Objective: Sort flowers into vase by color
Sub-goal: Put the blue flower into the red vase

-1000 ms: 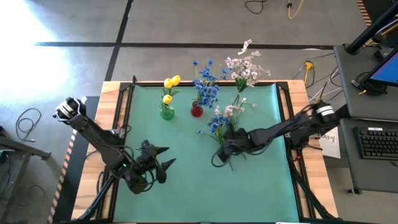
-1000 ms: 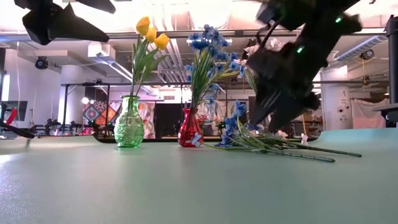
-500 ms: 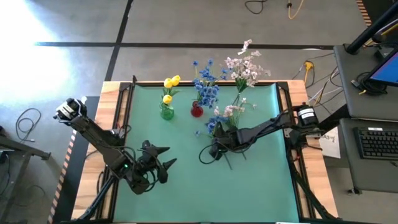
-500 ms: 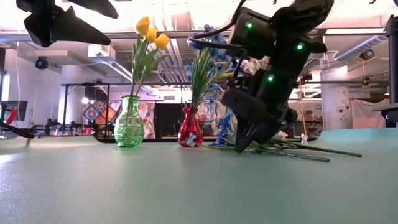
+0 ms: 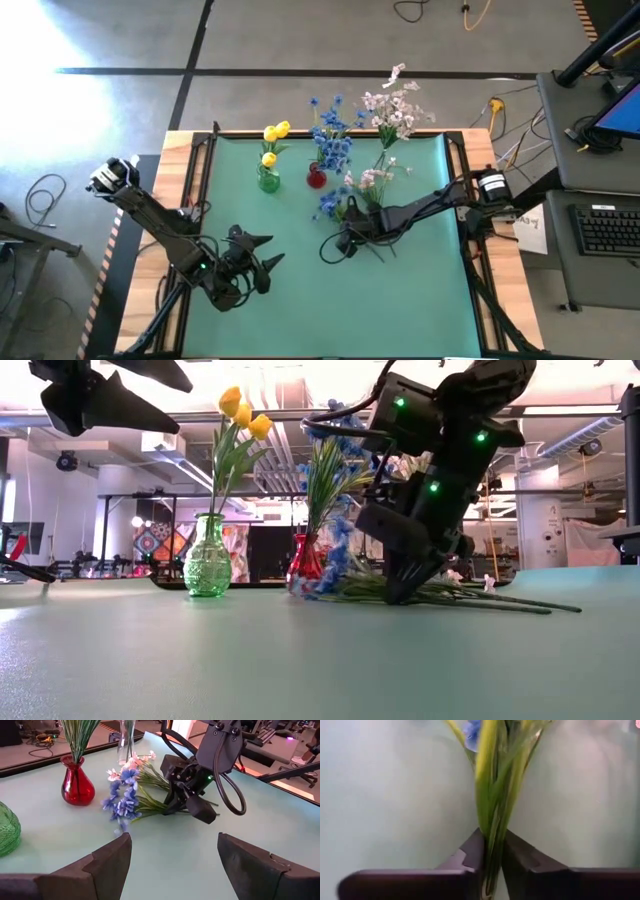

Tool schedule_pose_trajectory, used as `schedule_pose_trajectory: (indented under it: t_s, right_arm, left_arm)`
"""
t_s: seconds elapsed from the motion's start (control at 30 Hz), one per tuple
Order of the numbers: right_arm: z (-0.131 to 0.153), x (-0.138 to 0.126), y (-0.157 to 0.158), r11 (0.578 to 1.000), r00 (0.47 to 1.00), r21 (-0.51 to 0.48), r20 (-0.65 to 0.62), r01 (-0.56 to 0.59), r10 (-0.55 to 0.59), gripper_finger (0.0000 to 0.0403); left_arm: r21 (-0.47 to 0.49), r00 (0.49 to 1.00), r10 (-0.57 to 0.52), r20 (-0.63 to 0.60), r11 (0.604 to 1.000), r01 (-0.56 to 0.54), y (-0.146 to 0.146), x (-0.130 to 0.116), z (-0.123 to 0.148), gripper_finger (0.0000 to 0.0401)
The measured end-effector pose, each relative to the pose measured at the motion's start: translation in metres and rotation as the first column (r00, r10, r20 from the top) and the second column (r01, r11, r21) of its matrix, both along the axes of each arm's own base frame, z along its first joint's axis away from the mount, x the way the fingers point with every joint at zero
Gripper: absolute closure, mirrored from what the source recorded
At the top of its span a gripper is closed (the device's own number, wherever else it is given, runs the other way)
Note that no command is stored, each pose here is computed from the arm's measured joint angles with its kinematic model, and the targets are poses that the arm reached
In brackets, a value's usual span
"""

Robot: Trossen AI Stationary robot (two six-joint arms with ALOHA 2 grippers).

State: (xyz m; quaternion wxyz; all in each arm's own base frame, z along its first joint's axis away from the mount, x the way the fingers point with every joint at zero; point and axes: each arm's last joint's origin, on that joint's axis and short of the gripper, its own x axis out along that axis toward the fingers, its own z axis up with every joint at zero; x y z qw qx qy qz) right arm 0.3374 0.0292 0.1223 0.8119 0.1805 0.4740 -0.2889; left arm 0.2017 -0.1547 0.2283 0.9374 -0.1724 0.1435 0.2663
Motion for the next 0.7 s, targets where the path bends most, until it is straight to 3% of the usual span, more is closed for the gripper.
schedule_pose_trajectory:
  t_s: [0.23,0.47,0.6,0.7]
  right_arm:
    - [0.012,-0.007,0.008,0.999,0.999,0.013,-0.003,-0.035,0.035,0.0383]
    - [0.056,-0.021,0.033,0.989,0.982,0.004,0.118,-0.147,0.145,0.0376]
    - [0.085,-0.029,0.054,0.964,0.927,-0.037,0.266,-0.264,0.264,0.0376]
    - [0.103,-0.033,0.067,0.936,0.838,-0.102,0.421,-0.336,0.347,0.0376]
  left_arm:
    - [0.0,1.0,0.0,0.0,1.0,0.0,0.0,0.0,0.0,0.0121]
    - [-0.013,1.0,0.0,0.012,1.0,0.001,-0.001,0.001,0.001,0.0121]
    - [-0.035,0.999,-0.001,0.037,0.999,0.002,-0.002,0.002,0.003,0.0121]
    - [-0.044,0.999,-0.009,0.047,0.999,0.011,-0.003,0.004,0.004,0.0121]
